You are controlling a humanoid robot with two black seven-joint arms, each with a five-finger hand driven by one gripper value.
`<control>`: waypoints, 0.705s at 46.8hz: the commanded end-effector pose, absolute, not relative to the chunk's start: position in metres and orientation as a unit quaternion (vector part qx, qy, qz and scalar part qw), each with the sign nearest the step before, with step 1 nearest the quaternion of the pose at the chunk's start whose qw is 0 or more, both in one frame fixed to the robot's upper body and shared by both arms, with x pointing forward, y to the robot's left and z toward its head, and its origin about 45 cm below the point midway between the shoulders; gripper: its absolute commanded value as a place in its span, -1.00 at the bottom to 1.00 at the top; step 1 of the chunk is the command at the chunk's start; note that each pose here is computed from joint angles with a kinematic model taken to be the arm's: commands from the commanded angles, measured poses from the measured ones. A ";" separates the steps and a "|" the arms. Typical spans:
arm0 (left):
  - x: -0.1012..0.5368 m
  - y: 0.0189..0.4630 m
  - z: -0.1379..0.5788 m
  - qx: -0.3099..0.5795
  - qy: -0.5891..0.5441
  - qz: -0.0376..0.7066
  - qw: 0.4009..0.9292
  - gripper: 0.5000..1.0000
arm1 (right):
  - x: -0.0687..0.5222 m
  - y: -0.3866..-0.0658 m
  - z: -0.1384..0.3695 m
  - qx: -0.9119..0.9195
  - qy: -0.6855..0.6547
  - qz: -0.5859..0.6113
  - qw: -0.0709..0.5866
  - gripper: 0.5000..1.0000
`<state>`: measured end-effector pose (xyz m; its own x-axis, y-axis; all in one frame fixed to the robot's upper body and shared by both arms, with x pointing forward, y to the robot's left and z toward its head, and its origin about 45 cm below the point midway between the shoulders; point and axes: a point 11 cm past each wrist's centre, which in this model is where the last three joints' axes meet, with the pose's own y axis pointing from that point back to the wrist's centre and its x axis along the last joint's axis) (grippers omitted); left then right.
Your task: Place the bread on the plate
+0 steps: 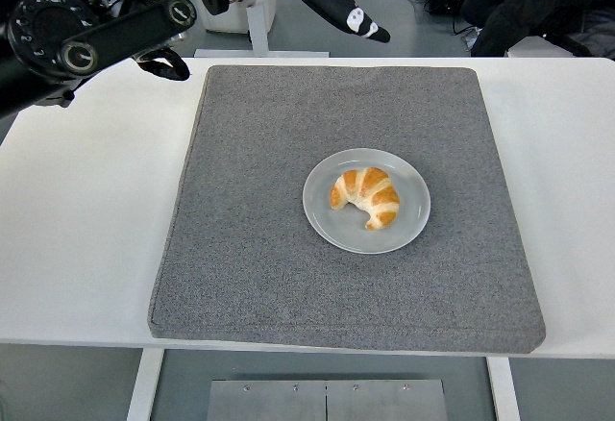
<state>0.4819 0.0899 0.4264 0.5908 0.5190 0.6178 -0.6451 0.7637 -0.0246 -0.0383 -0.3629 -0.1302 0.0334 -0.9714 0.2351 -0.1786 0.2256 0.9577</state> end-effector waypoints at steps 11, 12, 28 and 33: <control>0.503 0.150 0.378 0.041 -0.188 0.430 0.882 0.97 | -0.038 -0.363 -0.130 0.493 -0.583 -0.379 0.523 1.00; 0.505 0.154 0.378 0.035 -0.180 0.438 0.880 0.97 | -0.038 -0.363 -0.130 0.493 -0.583 -0.379 0.523 1.00; 0.536 0.200 0.344 -0.034 -0.037 0.553 0.832 0.97 | -0.038 -0.363 -0.130 0.493 -0.583 -0.379 0.523 1.00; 0.536 0.205 0.328 -0.038 -0.008 0.552 0.833 0.97 | -0.035 -0.359 -0.131 0.497 -0.583 -0.383 0.516 1.00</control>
<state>0.5363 0.2013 0.3383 0.3934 0.9193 0.0032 -0.9159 0.3922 -0.0859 -0.0373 -0.3615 -0.1305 0.0308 -0.9725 0.2309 -0.1802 0.2218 0.9583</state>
